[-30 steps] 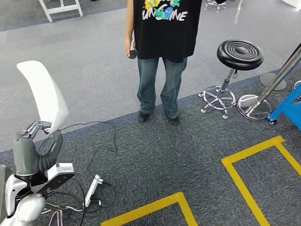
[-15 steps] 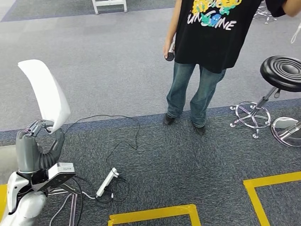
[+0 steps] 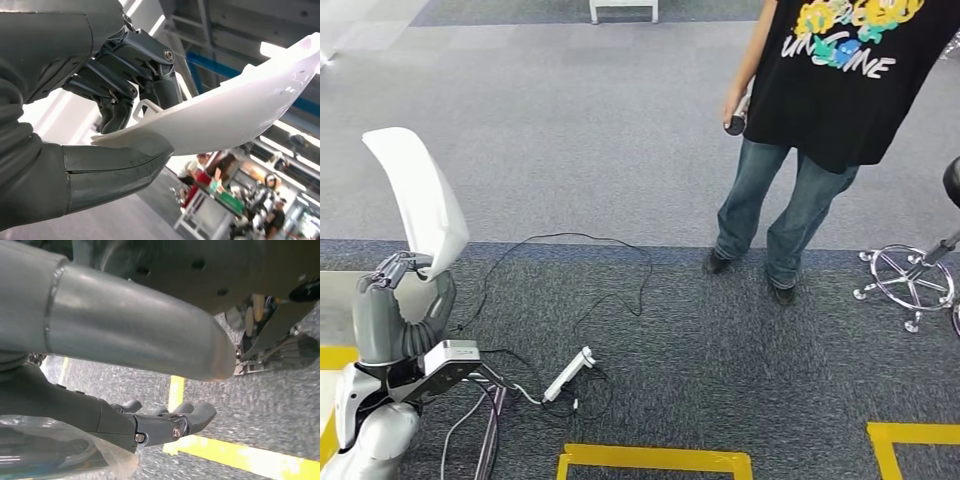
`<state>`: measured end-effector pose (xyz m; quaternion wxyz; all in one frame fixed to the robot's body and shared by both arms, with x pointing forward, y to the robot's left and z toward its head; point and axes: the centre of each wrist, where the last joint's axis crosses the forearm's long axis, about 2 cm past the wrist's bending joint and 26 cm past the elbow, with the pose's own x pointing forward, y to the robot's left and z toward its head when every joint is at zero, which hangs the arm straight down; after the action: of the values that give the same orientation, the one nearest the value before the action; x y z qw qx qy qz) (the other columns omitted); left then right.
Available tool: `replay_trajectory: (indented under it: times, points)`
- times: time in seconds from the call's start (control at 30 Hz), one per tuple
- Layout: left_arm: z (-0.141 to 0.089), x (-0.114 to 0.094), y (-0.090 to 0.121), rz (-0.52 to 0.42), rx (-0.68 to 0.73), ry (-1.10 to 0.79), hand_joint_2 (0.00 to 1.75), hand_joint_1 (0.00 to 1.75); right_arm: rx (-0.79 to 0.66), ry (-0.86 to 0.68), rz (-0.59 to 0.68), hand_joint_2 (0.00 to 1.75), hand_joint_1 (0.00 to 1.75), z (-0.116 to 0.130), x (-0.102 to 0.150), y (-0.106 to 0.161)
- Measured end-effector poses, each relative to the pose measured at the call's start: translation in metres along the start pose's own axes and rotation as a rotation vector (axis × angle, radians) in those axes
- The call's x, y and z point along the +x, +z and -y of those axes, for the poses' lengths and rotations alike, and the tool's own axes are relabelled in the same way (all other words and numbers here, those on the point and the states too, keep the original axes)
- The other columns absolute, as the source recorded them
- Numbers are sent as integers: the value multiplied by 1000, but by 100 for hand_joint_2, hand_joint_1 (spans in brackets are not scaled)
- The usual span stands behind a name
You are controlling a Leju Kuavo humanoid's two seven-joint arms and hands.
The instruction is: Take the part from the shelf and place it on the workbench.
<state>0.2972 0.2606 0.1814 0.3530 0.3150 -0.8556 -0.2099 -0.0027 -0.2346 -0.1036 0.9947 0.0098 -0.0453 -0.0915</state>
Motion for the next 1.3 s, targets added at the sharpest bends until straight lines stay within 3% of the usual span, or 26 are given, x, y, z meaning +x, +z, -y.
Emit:
replay_trajectory:
  times: [1.3]
  points:
    - [4,-8,-23,12,-24,-20,175,175,12,8,-4,0,0,0,0,1]
